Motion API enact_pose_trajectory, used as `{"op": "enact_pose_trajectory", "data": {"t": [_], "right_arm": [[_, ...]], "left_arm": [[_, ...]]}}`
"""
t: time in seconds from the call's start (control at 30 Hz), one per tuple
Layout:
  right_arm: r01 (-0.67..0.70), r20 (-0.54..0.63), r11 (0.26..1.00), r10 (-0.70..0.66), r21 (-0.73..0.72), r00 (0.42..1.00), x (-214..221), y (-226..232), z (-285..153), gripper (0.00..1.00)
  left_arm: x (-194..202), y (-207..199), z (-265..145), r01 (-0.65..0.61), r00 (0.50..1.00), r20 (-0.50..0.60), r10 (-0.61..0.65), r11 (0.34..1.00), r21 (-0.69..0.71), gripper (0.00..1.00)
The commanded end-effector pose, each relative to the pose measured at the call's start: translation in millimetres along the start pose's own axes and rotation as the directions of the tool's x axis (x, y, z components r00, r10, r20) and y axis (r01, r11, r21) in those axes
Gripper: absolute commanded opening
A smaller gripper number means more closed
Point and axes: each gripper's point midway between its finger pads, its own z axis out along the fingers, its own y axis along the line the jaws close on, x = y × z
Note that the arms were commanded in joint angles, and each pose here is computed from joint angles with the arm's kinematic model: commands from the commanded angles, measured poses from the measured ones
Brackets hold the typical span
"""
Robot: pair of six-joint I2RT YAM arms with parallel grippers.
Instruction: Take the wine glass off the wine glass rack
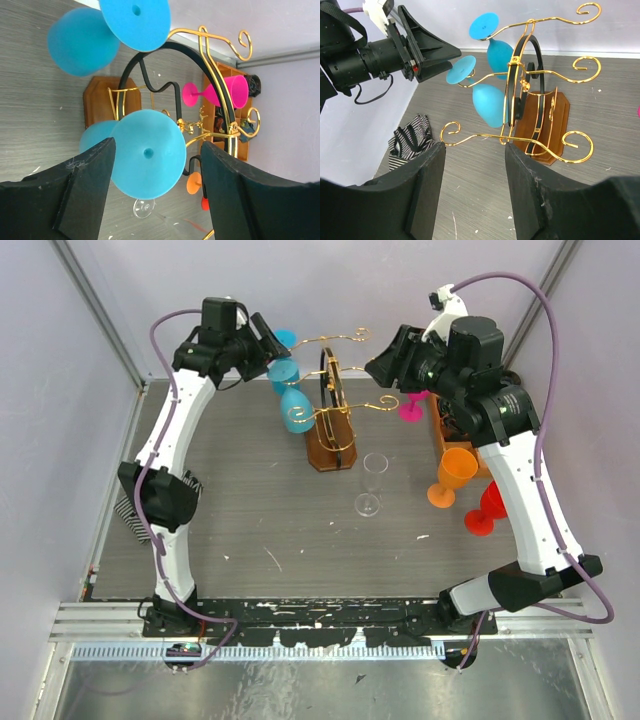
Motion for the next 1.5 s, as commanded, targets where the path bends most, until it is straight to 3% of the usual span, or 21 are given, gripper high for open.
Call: {"op": "enact_pose_trajectory", "data": {"t": [0.0, 0.17, 0.43, 0.73, 0.97, 1.23, 1.47], "right_arm": [[0.033, 0.057, 0.998, -0.030, -0.049, 0.998, -15.0, 10.0, -8.1, 0.56], [0.036, 0.058, 0.998, -0.033, -0.047, 0.998, -15.2, 7.0, -7.2, 0.57], [0.039, 0.058, 0.998, -0.037, -0.041, 0.998, -15.5, 3.3, -6.6, 0.57], [0.040, 0.067, 0.999, -0.038, -0.032, 0.997, -19.3, -0.8, -7.8, 0.57], [0.036, 0.061, 0.999, -0.034, -0.028, 0.998, -17.3, -3.4, -6.6, 0.57], [0.033, 0.060, 0.999, -0.032, -0.023, 0.998, -16.6, -5.7, -6.2, 0.56], [0.030, 0.052, 0.999, -0.029, -0.022, 0.998, -13.8, -7.7, -5.4, 0.56]], "left_arm": [[-16.8, 2.5, -19.9, -0.022, 0.996, 0.084, 0.026, 0.999, -0.039, 0.77], [-19.6, 10.6, -21.4, -0.003, 0.995, 0.102, 0.009, 0.999, -0.052, 0.78], [0.4, 15.5, 2.8, 0.028, 1.000, -0.002, -0.028, 0.999, -0.036, 0.77], [12.5, 17.3, 19.4, 0.047, 0.997, -0.058, -0.047, 0.999, -0.010, 0.69], [8.4, 6.4, 15.6, 0.041, 0.998, -0.039, -0.039, 0.998, 0.045, 0.49], [13.3, 8.3, 10.9, 0.039, 0.998, -0.055, -0.037, 0.998, 0.042, 0.02], [7.0, 21.7, -2.3, 0.027, 0.999, -0.025, -0.028, 0.999, -0.024, 0.04]]}}
